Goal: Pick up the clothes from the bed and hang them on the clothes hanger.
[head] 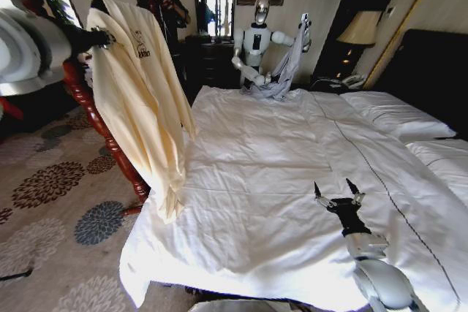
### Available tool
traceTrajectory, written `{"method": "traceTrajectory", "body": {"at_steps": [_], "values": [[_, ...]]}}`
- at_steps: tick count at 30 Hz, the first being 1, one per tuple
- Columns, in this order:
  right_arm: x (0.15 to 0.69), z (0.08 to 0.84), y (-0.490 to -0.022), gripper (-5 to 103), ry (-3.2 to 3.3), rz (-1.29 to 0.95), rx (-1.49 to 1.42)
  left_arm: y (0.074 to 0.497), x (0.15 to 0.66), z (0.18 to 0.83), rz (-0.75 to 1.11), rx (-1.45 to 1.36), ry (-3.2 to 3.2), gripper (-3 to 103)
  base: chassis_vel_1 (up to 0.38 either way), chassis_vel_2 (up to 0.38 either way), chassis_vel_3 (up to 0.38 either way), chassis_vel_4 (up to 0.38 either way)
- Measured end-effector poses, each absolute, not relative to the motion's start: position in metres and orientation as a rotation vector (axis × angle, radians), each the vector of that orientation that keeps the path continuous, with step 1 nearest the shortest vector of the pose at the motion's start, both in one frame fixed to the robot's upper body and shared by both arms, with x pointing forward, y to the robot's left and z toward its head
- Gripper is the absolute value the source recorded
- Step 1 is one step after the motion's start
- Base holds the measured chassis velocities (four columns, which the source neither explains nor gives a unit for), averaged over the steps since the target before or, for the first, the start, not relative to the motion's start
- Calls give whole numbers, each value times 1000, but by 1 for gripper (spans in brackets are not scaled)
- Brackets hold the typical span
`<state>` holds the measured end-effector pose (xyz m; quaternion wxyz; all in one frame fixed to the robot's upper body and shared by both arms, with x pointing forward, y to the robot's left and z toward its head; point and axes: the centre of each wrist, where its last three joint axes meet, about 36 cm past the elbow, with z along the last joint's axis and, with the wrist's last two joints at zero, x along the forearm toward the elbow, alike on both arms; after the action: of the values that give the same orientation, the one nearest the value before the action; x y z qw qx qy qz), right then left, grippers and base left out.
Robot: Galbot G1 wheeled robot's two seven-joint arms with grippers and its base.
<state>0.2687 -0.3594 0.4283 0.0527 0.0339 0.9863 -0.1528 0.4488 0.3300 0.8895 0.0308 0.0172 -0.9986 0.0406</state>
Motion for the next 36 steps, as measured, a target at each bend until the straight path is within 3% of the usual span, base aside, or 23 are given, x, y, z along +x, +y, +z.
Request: {"method": "traceTrajectory", "body": {"at_steps": [36], "values": [[269,428,-359,100,2999,-465,103,353,460,898,283,205,-3045,18,0,0,0,0]]}}
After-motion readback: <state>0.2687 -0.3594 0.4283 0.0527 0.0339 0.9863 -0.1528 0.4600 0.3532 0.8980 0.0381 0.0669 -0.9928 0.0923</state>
